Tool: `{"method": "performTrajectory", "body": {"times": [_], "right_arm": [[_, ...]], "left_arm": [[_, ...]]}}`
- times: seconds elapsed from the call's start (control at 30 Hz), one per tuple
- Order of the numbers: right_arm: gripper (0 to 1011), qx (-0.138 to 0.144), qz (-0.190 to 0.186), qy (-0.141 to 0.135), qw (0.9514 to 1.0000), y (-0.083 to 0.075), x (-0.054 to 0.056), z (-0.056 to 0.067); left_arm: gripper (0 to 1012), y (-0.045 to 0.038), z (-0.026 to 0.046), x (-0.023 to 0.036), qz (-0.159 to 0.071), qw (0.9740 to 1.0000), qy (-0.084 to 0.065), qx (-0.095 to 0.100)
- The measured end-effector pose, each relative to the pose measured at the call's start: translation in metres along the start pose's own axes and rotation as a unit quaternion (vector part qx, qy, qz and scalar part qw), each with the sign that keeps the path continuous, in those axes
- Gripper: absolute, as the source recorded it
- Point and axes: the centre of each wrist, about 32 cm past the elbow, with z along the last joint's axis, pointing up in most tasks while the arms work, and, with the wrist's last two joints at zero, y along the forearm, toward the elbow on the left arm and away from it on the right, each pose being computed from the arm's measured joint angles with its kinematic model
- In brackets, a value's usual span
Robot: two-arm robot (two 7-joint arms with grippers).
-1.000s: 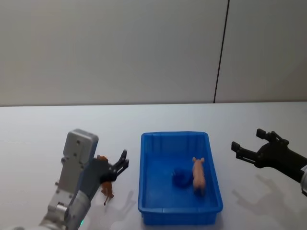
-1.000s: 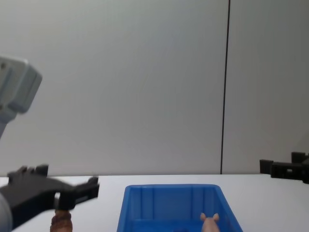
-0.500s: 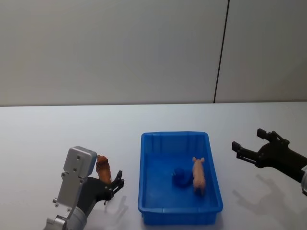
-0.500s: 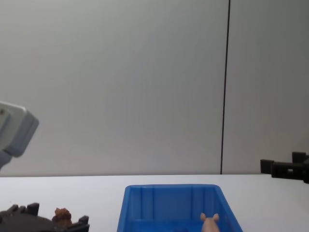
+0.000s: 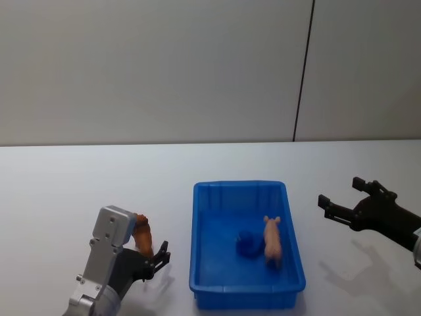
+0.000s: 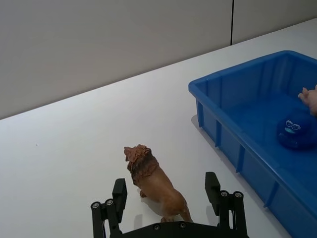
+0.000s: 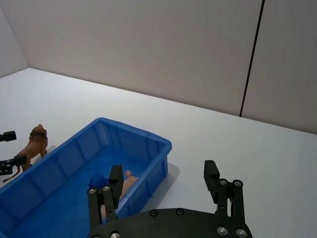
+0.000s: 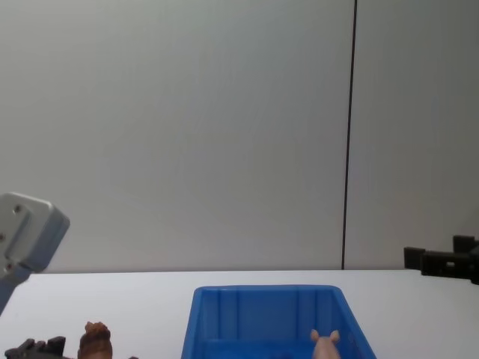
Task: Pick up the two dolls from the table and place them into the box.
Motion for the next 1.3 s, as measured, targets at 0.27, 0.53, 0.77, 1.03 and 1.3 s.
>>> {"method": "performTrajectory", "body": {"times": [0.27, 0.53, 0.77, 1.03, 1.3], "right_arm": [[1001, 0.0, 0.0, 0.0, 1.0, 0.0, 0.0, 0.0], [1001, 0.0, 0.0, 0.0, 1.0, 0.0, 0.0, 0.0], [1001, 0.0, 0.0, 0.0, 1.0, 0.0, 0.0, 0.0], [1001, 0.0, 0.0, 0.0, 1.0, 0.0, 0.0, 0.0], [1001, 0.0, 0.0, 0.0, 1.0, 0.0, 0.0, 0.0]], "left_arm": [[1001, -0.009, -0.0078, 0.0029, 0.001, 1.0, 0.0, 0.009], [929, -0.0151, -0.0156, 0.0055, 0.005, 0.9998, 0.003, 0.021], [729, -0.0183, -0.0198, 0.0075, 0.005, 0.9996, 0.003, 0.027], [473, -0.0206, -0.0229, 0.0092, 0.006, 0.9995, 0.003, 0.03], [300, -0.0211, -0.0233, 0.0107, 0.007, 0.9996, 0.002, 0.026]]}}
